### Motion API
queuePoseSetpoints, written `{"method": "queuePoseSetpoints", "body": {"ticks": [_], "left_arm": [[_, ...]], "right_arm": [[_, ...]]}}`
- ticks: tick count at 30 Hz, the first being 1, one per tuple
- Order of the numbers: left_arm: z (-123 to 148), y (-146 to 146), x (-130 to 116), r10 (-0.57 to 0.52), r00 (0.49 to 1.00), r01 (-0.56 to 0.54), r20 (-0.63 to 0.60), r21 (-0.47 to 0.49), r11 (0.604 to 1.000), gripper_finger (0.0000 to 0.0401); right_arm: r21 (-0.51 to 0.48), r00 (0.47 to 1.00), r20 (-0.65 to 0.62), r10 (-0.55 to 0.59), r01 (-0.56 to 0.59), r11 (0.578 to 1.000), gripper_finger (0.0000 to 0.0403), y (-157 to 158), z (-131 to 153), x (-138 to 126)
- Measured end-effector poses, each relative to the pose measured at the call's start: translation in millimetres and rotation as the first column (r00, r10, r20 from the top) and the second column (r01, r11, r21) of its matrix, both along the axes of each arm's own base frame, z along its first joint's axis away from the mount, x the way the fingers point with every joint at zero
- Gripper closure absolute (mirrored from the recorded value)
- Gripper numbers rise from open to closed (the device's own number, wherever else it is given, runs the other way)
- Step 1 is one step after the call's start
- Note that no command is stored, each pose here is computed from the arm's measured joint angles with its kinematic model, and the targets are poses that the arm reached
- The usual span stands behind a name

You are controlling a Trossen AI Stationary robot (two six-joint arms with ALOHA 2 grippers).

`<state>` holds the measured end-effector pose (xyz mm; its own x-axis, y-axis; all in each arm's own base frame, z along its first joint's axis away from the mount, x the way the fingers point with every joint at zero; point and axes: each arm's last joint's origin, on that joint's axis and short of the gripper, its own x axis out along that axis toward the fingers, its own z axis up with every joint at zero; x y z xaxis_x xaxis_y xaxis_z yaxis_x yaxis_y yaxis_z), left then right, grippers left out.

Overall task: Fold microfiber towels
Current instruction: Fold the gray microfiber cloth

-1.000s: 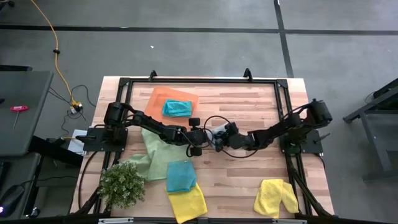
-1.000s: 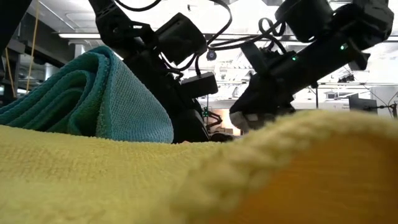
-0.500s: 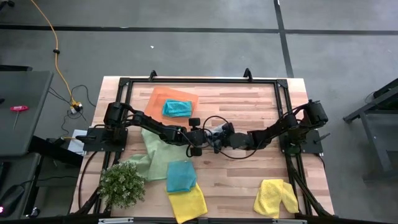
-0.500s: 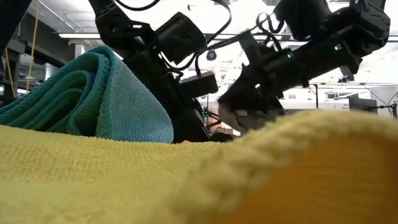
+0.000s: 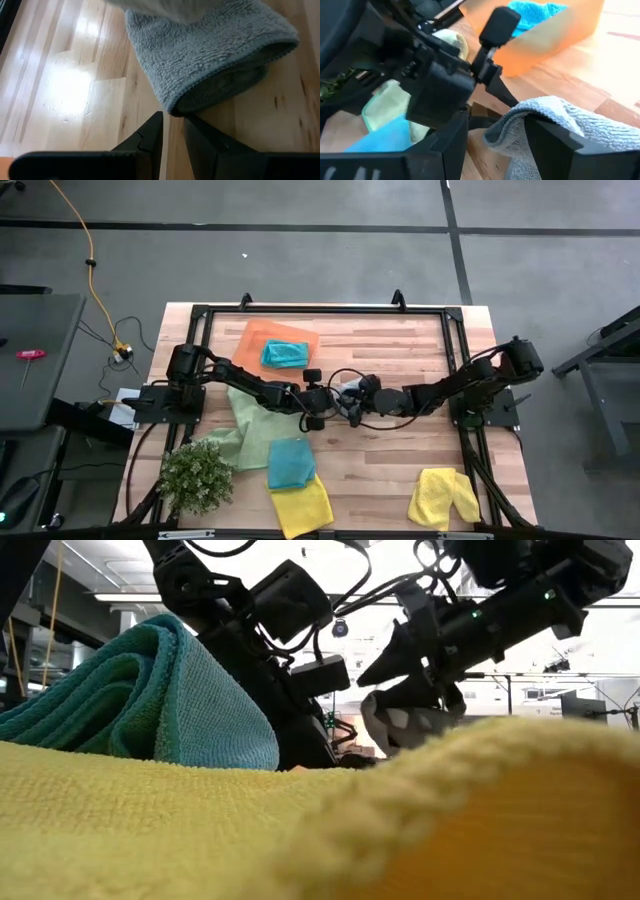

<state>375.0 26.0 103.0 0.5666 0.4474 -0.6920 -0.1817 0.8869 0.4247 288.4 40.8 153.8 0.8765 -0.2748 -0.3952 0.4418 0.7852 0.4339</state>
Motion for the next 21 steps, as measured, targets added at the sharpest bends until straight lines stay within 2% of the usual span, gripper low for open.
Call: {"method": "queuePoseSetpoints", "body": {"ticks": [4,10,13,16,21], "left_arm": [[0.1,0.5,-0.3,0.016,1.0,-0.016,-0.001,0.013,1.0,0.0332],[-0.2,0.6,-0.6,0.023,1.0,-0.023,-0.001,0.014,1.0,0.0332],[0.1,1.2,-0.7,0.038,0.999,-0.038,0.0,0.031,0.999,0.0332],[0.3,1.9,-1.0,0.058,0.998,-0.058,0.003,0.044,0.997,0.0332],[7.4,0.1,-6.9,0.071,0.997,-0.069,-0.038,0.058,0.996,0.0332]], "right_arm": [[-0.029,0.999,-0.031,0.045,-0.045,0.999,0.0215,-1.4,4.9,-3.3],[0.01,0.977,-0.113,0.182,-0.182,0.983,0.0215,-0.4,-1.1,-5.7],[-0.008,0.984,-0.103,0.142,-0.143,0.99,0.0214,-1.4,-0.2,-5.5],[-0.062,0.993,-0.069,0.096,-0.1,0.993,0.0214,-3.4,3.5,-3.7],[-0.175,0.975,-0.162,0.151,-0.179,0.968,0.0215,-3.6,4.4,-8.5]]}}
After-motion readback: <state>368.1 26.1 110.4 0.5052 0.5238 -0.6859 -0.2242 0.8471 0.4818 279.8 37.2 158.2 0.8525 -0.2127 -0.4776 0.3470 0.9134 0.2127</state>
